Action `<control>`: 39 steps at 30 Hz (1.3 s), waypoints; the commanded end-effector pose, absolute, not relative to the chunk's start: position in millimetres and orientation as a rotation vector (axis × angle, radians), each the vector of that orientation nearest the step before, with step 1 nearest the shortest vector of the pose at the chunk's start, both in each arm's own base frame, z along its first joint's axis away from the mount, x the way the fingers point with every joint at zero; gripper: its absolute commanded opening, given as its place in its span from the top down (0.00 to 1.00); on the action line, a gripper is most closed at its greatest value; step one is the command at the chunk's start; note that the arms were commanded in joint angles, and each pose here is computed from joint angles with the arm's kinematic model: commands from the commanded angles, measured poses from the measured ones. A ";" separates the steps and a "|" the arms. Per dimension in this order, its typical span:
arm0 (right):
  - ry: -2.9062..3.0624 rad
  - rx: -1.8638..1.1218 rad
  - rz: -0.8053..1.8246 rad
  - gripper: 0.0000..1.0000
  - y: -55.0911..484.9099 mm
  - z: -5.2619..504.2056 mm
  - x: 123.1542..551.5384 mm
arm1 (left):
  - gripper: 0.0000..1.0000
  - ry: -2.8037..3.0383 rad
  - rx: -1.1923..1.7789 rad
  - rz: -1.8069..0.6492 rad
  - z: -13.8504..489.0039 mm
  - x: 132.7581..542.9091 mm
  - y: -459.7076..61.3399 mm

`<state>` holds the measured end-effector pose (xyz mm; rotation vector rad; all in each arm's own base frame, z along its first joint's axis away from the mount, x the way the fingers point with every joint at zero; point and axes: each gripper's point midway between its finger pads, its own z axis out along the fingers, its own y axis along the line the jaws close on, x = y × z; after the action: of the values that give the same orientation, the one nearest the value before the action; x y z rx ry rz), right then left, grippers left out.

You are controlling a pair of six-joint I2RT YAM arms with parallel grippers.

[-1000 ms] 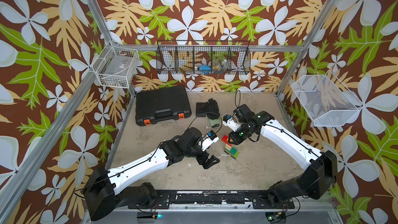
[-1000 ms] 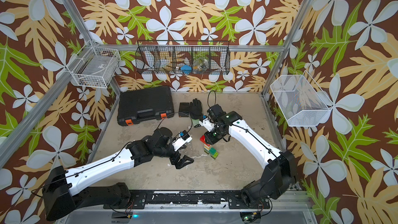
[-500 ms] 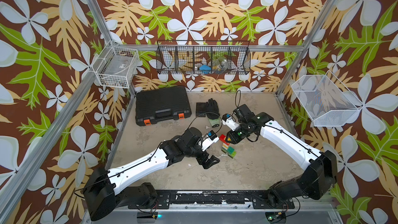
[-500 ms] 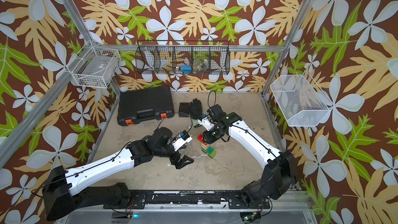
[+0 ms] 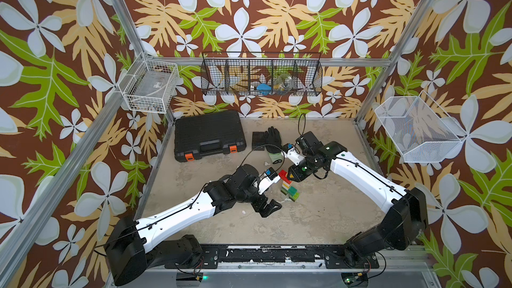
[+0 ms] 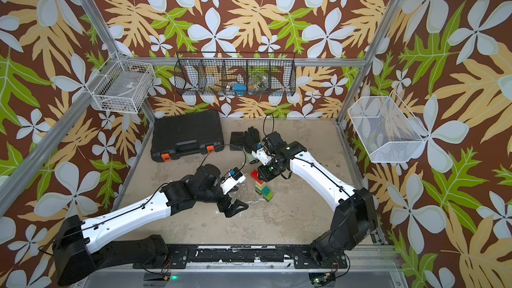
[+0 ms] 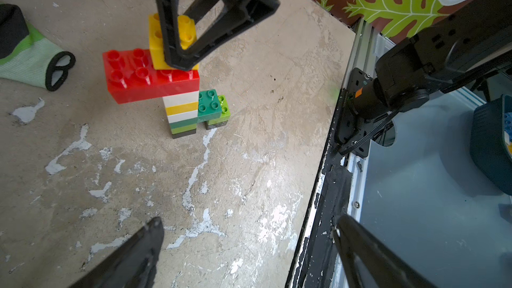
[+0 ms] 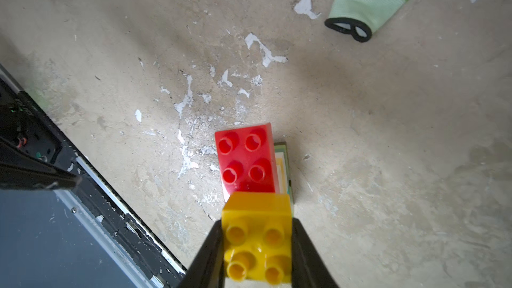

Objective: Assemble a giraffe with lego
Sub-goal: Assemble the lego brick with the lego brick.

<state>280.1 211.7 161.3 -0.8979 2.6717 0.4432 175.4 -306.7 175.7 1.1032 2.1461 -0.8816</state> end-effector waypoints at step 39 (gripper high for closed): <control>2.700 -0.918 0.377 0.83 217.4 160.6 275.5 | 0.00 2.148 1.094 -0.875 171.3 173.5 -302.1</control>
<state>273.8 216.5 161.0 -0.9388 2.6960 0.3783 172.3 -300.9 170.1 1.0836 2.1666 -0.8786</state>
